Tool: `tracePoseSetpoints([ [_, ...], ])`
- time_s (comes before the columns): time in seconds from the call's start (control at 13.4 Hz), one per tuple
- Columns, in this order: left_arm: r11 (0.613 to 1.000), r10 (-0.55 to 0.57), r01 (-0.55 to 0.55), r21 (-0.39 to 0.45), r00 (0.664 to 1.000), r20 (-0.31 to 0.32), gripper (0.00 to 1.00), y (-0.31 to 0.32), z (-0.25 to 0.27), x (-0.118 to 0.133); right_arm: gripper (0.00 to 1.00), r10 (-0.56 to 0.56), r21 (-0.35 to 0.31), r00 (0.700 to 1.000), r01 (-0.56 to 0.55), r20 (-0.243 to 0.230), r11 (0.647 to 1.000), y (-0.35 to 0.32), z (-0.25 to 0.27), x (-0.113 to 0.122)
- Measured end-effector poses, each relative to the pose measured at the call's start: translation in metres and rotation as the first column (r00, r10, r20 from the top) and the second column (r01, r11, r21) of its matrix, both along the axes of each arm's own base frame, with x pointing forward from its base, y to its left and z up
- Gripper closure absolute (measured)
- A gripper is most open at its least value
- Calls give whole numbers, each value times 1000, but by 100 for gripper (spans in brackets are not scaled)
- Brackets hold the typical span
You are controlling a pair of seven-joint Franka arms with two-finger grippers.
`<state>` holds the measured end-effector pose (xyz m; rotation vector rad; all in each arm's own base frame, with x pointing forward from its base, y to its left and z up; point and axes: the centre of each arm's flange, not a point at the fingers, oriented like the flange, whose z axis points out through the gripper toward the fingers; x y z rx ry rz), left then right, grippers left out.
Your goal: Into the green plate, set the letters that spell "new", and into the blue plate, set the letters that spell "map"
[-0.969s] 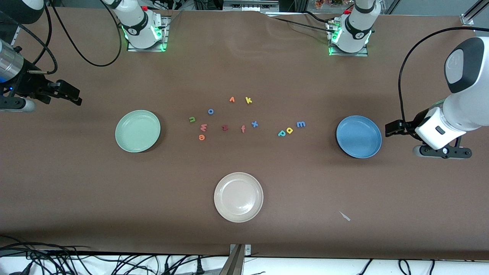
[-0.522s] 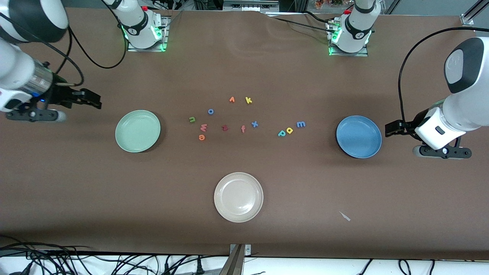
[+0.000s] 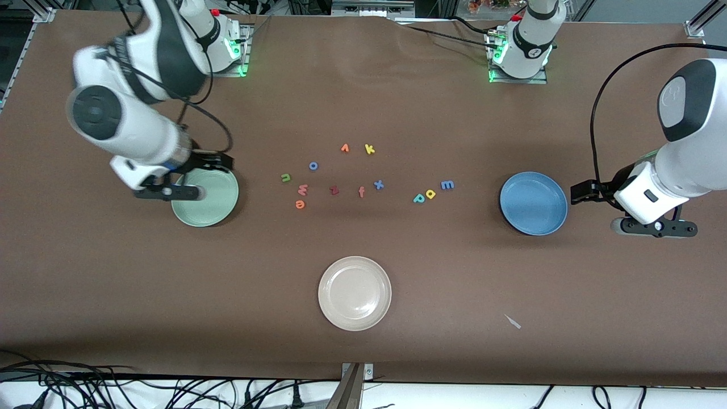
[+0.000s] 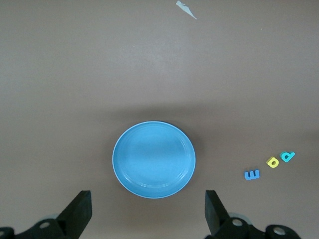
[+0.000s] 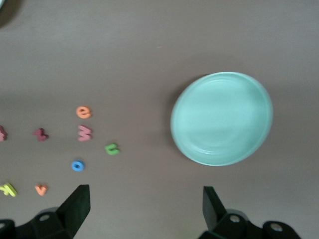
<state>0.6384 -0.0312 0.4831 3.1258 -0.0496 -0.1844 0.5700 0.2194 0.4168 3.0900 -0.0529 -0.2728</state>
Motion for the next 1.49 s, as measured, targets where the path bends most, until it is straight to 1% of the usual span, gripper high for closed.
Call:
tracePoseSetpoints([
  [0.15,1000,4,-4,0,1000,-1,0,0,-2,1,0,-33,-12,999,34,14,999,39,-31,-4],
  [0.37,1000,6,-6,0,1000,-4,0,0,-5,2,0,-94,-18,995,95,39,995,67,-69,-12],
  [0.52,1000,5,-5,-1,1000,2,0,-1,-6,3,0,-117,-19,992,118,50,993,75,-92,-24],
  [0.75,1000,-2,2,-2,1000,-5,0,-7,-15,6,2,-160,-3,983,161,89,987,87,-127,-44],
  [0.82,1000,0,0,-2,1000,-14,0,-11,-22,7,9,-183,6,977,184,105,983,93,-139,-50],
  [0.89,1000,1,-1,0,1000,-30,0,-18,-32,8,9,-201,14,972,200,118,980,100,-152,-56],
  [0.97,1000,6,-6,2,999,-50,0,-30,-47,10,13,-206,19,970,206,125,978,107,-164,-61],
  [1.04,1000,22,-22,8,997,-70,0,-43,-63,11,13,-209,22,969,207,130,978,110,-175,-64],
  [1.12,999,48,-46,18,995,-91,0,-57,-79,12,15,-209,24,969,208,132,978,112,-183,-67],
  [1.27,992,124,-118,48,983,-133,0,-90,-108,9,17,-202,35,969,199,144,979,114,-199,-74],
  [1.42,974,225,-220,50,960,-168,0,-117,-134,4,19,-197,49,967,192,160,980,114,-217,-83],
  [1.49,965,261,-258,45,949,-174,0,-127,-148,1,22,-196,52,967,190,163,980,113,-224,-86],
])
